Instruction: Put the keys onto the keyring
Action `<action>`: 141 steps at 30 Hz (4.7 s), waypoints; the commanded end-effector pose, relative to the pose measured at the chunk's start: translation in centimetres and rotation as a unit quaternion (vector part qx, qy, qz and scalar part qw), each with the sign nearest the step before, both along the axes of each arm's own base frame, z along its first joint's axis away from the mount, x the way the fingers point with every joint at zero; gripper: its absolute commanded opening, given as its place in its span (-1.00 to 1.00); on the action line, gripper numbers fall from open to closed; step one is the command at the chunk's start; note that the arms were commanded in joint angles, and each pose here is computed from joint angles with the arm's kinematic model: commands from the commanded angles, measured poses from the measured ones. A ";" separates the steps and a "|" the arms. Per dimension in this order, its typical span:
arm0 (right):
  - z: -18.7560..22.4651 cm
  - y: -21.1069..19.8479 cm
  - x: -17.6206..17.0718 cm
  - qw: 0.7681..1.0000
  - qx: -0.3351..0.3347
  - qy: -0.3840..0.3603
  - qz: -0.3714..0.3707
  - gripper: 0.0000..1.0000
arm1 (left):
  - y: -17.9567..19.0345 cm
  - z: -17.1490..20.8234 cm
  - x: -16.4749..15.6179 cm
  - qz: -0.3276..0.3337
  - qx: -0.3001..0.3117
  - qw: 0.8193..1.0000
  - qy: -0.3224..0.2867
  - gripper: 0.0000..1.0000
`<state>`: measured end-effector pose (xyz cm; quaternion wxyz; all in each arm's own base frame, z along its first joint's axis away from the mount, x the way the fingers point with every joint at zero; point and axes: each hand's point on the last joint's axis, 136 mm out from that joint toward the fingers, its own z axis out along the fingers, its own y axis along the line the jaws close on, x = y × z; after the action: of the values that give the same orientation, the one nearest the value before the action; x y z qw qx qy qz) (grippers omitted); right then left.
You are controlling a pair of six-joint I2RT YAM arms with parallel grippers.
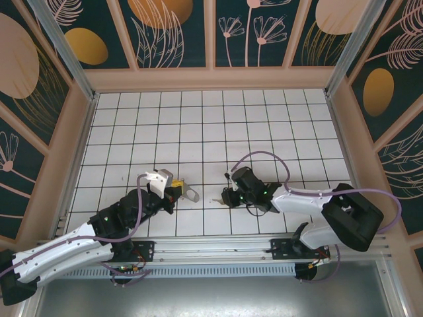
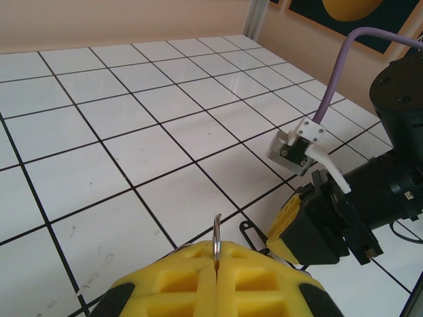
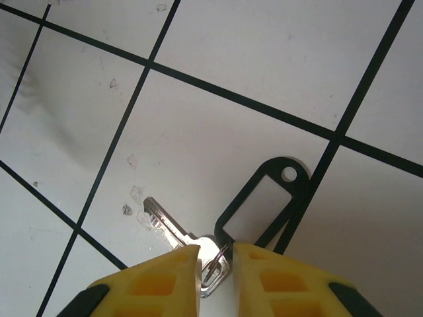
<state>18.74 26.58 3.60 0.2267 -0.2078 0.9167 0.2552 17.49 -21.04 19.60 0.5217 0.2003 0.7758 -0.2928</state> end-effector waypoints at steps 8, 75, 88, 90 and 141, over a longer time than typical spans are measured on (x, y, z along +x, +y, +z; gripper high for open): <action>0.5 0.8 0.7 1.000 -0.005 -0.003 0.016 -0.64 | -0.1 1.8 0.3 0.000 -0.021 0.999 -0.026 -1.00; 3.3 0.6 -0.1 0.999 0.033 0.003 0.035 -1.00 | -0.1 1.4 0.3 -0.004 -0.002 0.999 -0.033 -1.00; 14.3 1.0 -1.6 0.961 0.227 -0.140 0.074 -1.00 | -4.7 5.6 -5.0 -0.205 -0.095 0.970 -0.087 -1.00; 16.1 1.2 -2.2 0.947 0.259 -0.164 0.093 -1.00 | -5.4 5.6 -5.7 -0.231 -0.097 0.964 -0.083 -1.00; 24.7 2.4 -12.5 0.803 0.357 -0.363 0.309 -1.00 | -8.5 7.6 -9.6 -0.379 -0.099 0.917 -0.081 -1.00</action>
<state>6.63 29.18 25.44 0.4786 -0.4672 0.5355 0.5157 8.05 -29.45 24.67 0.4265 0.4447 0.5960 -0.5149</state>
